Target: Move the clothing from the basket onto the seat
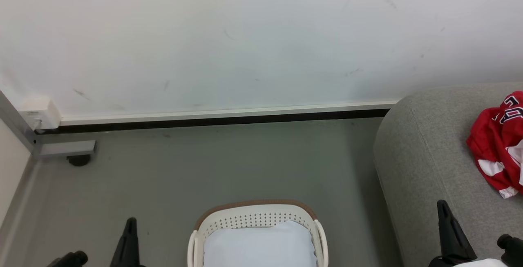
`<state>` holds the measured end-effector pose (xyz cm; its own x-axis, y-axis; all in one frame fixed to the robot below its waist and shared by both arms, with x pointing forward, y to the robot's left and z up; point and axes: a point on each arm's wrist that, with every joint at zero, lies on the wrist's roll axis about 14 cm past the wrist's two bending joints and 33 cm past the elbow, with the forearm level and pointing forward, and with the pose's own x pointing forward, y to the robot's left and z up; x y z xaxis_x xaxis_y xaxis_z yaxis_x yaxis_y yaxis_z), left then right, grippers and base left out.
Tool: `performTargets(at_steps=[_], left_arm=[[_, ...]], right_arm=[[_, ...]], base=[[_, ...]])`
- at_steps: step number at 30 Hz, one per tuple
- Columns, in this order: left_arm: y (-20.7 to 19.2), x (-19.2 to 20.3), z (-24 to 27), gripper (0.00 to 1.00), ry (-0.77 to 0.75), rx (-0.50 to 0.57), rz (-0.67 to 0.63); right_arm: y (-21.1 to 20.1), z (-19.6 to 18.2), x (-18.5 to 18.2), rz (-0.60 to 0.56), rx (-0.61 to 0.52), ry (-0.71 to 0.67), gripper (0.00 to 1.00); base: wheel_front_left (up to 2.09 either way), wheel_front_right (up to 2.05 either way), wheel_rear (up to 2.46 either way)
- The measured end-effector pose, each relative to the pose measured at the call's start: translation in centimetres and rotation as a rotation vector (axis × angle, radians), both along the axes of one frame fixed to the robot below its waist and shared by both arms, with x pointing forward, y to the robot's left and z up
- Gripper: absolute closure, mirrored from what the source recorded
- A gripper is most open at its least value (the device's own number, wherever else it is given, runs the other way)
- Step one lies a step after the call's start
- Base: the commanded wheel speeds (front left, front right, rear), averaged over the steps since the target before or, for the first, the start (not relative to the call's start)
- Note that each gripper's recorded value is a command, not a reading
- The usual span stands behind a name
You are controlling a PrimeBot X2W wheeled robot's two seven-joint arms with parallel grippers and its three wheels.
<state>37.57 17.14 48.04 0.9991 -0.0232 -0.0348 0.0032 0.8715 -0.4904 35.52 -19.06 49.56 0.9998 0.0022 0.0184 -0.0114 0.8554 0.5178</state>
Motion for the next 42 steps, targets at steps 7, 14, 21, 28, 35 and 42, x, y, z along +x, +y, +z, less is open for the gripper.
performTargets(at_steps=[7, 14, 21, 28, 35, 42], left_arm=[[0.4, 0.1, 0.0, 1.0, 0.015, -0.111, 0.019], [0.6, 0.3, 0.1, 1.0, 0.023, -0.21, 0.032], [0.9, 0.4, 0.1, 1.0, 0.032, -0.301, 0.042], [1.1, 0.6, 0.3, 1.0, 0.034, -0.385, 0.051], [1.2, 0.7, 0.4, 1.0, 0.036, -0.471, 0.053], [1.4, 0.8, 0.6, 1.0, 0.036, -0.545, 0.057]], right_arm=[[-0.4, 0.0, 0.3, -0.016, 0.104, 0.011, 1.0], [-0.7, -0.1, 0.5, -0.026, 0.195, 0.022, 1.0], [-0.9, -0.1, 0.7, -0.035, 0.287, 0.03, 1.0], [-1.1, 0.0, 1.0, -0.038, 0.37, 0.033, 1.0], [-1.2, 0.0, 1.3, -0.042, 0.446, 0.036, 1.0], [-1.3, -0.1, 1.4, -0.042, 0.518, 0.041, 1.0]], base=[[0.0, 0.0, 0.0], [0.0, 0.0, 0.0], [0.0, 0.0, 0.0], [0.0, 0.0, 0.0], [0.0, 0.0, 0.0], [0.0, 0.0, 0.0]])
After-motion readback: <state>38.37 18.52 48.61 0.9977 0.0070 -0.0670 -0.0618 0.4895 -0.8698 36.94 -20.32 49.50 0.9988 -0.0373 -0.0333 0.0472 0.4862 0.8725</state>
